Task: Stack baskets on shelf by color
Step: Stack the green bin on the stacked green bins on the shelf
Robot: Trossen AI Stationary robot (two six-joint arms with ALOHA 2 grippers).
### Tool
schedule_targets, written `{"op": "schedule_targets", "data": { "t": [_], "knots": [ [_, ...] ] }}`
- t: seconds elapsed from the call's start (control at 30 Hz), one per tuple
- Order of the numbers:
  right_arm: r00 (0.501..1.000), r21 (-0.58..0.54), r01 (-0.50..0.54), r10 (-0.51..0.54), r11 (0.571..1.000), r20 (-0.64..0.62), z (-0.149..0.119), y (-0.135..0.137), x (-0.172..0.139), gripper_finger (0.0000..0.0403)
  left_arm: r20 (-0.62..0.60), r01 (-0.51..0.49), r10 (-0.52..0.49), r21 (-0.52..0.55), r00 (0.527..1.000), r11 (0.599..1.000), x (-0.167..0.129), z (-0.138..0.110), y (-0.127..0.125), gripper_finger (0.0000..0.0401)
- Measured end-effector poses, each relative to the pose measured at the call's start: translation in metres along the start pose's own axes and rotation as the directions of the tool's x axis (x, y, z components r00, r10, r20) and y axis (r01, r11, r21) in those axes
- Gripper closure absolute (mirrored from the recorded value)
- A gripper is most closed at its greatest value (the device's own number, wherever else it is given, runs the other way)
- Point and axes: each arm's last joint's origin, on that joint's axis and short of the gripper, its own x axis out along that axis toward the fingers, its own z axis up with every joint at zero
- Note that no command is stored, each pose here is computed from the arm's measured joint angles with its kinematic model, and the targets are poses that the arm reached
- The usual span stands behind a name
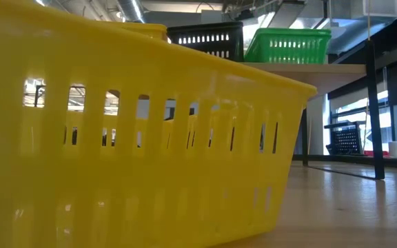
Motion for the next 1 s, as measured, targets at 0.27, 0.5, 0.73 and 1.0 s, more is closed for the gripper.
{"op": "schedule_targets", "data": {
  "t": [0.27, 0.5, 0.73, 1.0],
  "knots": [
    [1.000, 0.009, -0.008, 0.008, 1.000, 0.017, 0.002, 0.001, 0.000, 0.0324, 0.055, -0.069, 0.068, 0.025, 0.996, 0.997, 0.012, 0.003, 0.002, 0.0331],
    [1.000, 0.014, -0.010, 0.009, 1.000, 0.021, 0.002, 0.001, 0.000, 0.0324, 0.089, -0.120, 0.116, 0.034, 0.989, 0.992, 0.012, 0.006, 0.007, 0.0331],
    [1.000, 0.014, -0.009, 0.009, 1.000, 0.021, 0.002, 0.001, 0.000, 0.0324, 0.089, -0.118, 0.115, 0.029, 0.989, 0.993, 0.012, 0.006, 0.007, 0.0331],
    [1.000, 0.013, -0.009, 0.009, 1.000, 0.020, 0.002, 0.001, 0.000, 0.0324, 0.099, -0.134, 0.131, 0.026, 0.986, 0.991, 0.026, 0.005, 0.006, 0.0332]
  ]
}}
